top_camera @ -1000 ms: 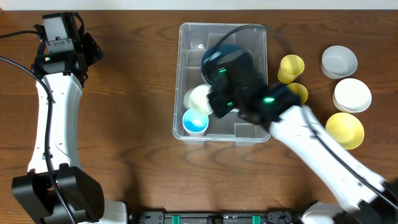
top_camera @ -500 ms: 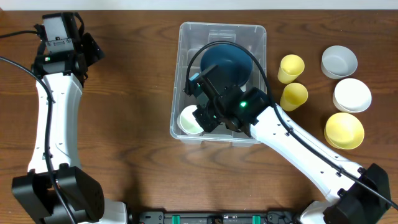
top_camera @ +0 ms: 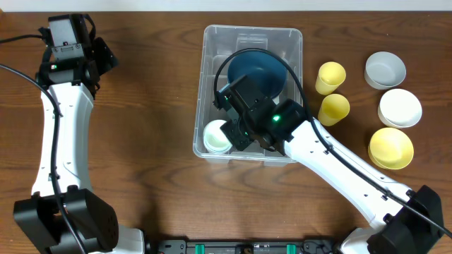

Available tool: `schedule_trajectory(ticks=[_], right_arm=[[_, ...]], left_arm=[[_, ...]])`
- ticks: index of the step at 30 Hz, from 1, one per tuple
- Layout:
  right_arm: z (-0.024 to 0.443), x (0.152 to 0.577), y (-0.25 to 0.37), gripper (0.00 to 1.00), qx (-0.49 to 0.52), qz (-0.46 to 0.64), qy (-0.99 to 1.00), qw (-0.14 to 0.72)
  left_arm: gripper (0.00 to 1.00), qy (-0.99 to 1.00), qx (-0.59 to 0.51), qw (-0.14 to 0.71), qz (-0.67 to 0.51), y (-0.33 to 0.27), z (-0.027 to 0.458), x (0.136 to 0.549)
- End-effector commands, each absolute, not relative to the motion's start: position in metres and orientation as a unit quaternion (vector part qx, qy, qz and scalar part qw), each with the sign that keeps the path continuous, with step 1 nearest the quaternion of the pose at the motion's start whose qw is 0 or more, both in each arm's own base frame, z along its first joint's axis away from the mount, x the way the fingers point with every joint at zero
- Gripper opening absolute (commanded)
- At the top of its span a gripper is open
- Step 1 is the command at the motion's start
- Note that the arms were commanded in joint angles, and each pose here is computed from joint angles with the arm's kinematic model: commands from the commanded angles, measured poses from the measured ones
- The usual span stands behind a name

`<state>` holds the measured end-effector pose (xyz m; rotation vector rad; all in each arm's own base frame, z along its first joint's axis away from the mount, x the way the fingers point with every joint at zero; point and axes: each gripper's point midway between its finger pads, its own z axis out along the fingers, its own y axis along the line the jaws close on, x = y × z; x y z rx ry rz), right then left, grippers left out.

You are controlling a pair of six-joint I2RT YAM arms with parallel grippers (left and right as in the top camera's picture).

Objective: Pack container
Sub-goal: 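Stack the white cup onto the blue and pink cups, release, then move the right gripper over the near yellow cup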

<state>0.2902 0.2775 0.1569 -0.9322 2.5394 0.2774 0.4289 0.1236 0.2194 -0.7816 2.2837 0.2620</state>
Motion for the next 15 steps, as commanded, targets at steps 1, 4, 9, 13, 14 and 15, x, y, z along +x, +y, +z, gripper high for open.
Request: schedule_trajectory(ticks=[1,4,9,13,14,15], right_arm=[[0.164,0.295,0.282,0.66,-0.338,0.096,0.908,0.228],[0.173,0.303,0.283,0.69,-0.331,0.103,0.905,0.248],[0.211,0.332,0.246,0.68,-0.266,0.061,0.913,0.302],[0.25,0.356,0.185,0.63,-0.161,0.008,0.924,0.347],[0.258,0.359,0.168,0.63,-0.135,0.002,0.926,0.354],[0.265,0.363,0.149,0.62,-0.107,-0.002,0.927,0.359]], left_arm=[[0.98,0.876,-0.304,0.36,0.106,0.127,0.231,0.427],[0.98,0.875,-0.305,0.36,0.106,0.127,0.231,0.427],[0.98,0.875,-0.305,0.36,0.106,0.127,0.231,0.427],[0.98,0.875,-0.304,0.36,0.106,0.127,0.231,0.427],[0.98,0.875,-0.304,0.36,0.106,0.127,0.231,0.427],[0.98,0.875,-0.304,0.36,0.106,0.127,0.231,0.427]])
